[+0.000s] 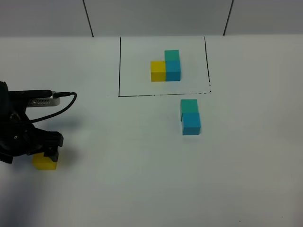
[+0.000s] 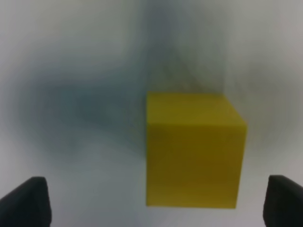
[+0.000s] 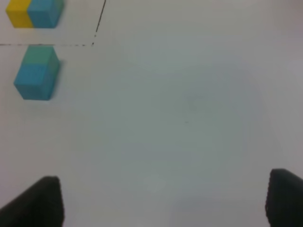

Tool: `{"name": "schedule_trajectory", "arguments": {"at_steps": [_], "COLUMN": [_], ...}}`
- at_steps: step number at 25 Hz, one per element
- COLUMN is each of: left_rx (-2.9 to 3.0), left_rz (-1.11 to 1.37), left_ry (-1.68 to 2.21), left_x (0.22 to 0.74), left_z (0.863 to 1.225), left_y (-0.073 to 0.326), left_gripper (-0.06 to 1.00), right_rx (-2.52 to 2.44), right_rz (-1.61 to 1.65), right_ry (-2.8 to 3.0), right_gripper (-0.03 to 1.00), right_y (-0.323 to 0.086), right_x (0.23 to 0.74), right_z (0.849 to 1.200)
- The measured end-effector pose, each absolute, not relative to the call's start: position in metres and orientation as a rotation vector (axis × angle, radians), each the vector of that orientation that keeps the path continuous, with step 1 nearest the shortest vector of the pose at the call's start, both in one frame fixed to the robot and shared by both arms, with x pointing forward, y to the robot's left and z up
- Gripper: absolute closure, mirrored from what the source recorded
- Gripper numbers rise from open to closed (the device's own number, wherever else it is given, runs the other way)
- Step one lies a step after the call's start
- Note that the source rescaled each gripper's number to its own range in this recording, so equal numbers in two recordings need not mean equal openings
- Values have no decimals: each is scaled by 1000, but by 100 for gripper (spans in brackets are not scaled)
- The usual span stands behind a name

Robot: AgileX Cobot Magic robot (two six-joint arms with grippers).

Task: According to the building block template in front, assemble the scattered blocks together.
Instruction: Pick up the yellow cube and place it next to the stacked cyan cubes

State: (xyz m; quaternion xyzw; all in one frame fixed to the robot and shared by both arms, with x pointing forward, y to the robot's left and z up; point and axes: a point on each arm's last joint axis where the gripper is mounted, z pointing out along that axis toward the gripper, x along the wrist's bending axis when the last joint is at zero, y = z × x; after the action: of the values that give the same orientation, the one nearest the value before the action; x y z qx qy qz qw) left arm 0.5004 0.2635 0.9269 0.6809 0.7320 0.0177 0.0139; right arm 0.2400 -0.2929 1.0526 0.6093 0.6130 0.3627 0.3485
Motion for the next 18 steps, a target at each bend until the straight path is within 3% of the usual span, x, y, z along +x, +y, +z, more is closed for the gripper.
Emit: {"name": "schedule_trajectory", "arguments": {"at_steps": [18], "left_rx": [2068], "left_rz": [103], "left_ry": [2229], "left_x": [490], "left_z": [908], "left_y": [264], "left_gripper": [4], "right_rx": [1580], "right_rz": [941], "right_ry": [1589], "right_gripper": [24], "right_y": [-293], "right_x": [240], "right_z": [1053]}}
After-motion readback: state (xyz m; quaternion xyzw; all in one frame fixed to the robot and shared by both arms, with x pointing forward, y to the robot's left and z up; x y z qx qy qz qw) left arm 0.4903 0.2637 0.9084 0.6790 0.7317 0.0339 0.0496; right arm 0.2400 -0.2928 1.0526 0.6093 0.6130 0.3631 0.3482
